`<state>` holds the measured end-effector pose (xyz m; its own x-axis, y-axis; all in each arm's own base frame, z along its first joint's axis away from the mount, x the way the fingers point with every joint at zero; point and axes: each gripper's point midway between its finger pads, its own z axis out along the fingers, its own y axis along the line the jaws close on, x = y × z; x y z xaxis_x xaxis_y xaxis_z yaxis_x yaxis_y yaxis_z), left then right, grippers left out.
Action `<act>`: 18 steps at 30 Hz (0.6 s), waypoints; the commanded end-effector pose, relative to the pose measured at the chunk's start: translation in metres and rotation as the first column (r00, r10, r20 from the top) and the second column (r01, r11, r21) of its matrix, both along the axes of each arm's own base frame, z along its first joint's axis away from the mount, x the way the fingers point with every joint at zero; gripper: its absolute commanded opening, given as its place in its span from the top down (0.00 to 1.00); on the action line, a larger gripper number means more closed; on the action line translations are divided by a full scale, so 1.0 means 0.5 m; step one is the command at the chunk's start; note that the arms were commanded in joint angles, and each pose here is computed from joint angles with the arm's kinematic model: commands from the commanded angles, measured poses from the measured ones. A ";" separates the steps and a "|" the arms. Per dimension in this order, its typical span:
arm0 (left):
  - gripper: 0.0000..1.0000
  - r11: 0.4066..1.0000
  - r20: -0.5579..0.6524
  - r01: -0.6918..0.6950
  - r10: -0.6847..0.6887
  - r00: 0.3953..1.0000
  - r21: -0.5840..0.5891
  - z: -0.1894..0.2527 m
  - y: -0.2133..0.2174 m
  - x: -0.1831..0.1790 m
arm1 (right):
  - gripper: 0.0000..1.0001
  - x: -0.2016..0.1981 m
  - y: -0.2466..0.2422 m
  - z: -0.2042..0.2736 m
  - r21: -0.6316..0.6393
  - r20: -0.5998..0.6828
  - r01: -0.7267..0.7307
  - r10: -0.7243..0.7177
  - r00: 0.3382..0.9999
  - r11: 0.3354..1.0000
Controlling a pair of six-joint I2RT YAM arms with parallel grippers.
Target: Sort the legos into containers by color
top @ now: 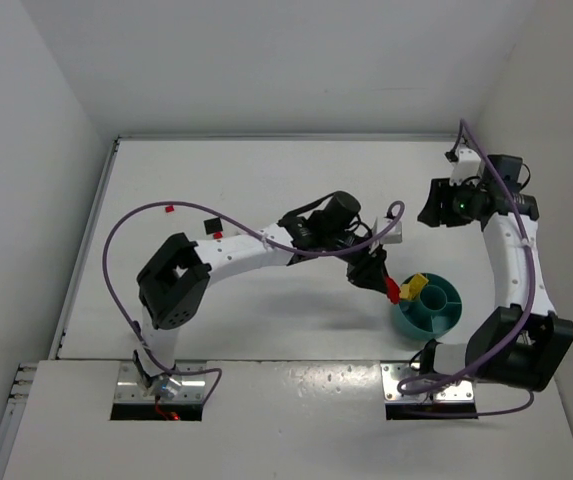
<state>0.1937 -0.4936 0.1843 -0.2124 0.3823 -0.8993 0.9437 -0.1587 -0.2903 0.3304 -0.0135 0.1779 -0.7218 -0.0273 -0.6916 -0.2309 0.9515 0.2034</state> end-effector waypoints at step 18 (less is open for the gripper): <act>1.00 0.959 0.061 -0.259 0.253 0.965 0.118 0.026 -0.089 -0.100 | 0.64 -0.056 -0.096 0.041 0.072 -0.046 0.475 -0.473 0.880 0.877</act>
